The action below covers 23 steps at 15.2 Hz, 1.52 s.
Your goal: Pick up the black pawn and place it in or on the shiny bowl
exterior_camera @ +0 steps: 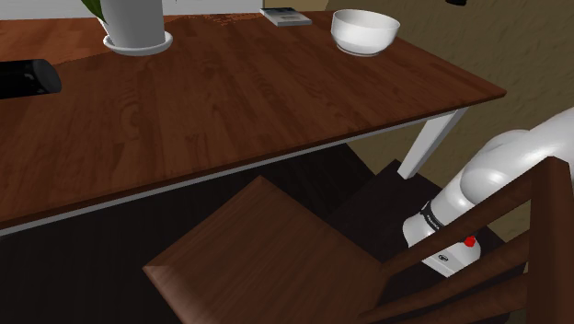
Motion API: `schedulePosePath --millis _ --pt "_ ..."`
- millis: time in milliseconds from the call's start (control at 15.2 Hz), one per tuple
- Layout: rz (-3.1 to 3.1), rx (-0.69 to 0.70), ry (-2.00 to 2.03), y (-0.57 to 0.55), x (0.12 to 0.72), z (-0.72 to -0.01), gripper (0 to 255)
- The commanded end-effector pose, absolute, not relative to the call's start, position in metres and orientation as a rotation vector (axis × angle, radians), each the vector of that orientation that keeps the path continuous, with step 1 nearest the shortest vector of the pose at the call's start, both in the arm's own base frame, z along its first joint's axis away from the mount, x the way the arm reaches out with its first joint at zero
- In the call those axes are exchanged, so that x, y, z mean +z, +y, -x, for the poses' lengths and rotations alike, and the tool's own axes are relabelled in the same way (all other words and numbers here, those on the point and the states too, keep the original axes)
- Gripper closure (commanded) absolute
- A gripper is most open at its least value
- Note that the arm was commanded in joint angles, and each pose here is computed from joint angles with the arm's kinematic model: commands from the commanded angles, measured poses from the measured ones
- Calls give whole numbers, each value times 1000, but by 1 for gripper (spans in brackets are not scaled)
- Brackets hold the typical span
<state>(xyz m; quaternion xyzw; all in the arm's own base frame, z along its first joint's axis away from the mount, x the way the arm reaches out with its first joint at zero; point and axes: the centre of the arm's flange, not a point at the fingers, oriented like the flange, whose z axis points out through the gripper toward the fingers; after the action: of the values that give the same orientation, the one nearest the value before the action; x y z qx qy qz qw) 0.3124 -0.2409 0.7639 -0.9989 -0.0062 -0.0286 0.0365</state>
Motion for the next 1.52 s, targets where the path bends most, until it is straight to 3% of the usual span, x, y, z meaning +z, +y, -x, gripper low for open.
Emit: schedulePosePath --millis 0,924,1452 --pt "3067 -88 -18 -227 767 -333 255" --pt "3067 -88 -18 -116 778 -487 255" --pt "3067 -88 -18 -116 736 -487 255"
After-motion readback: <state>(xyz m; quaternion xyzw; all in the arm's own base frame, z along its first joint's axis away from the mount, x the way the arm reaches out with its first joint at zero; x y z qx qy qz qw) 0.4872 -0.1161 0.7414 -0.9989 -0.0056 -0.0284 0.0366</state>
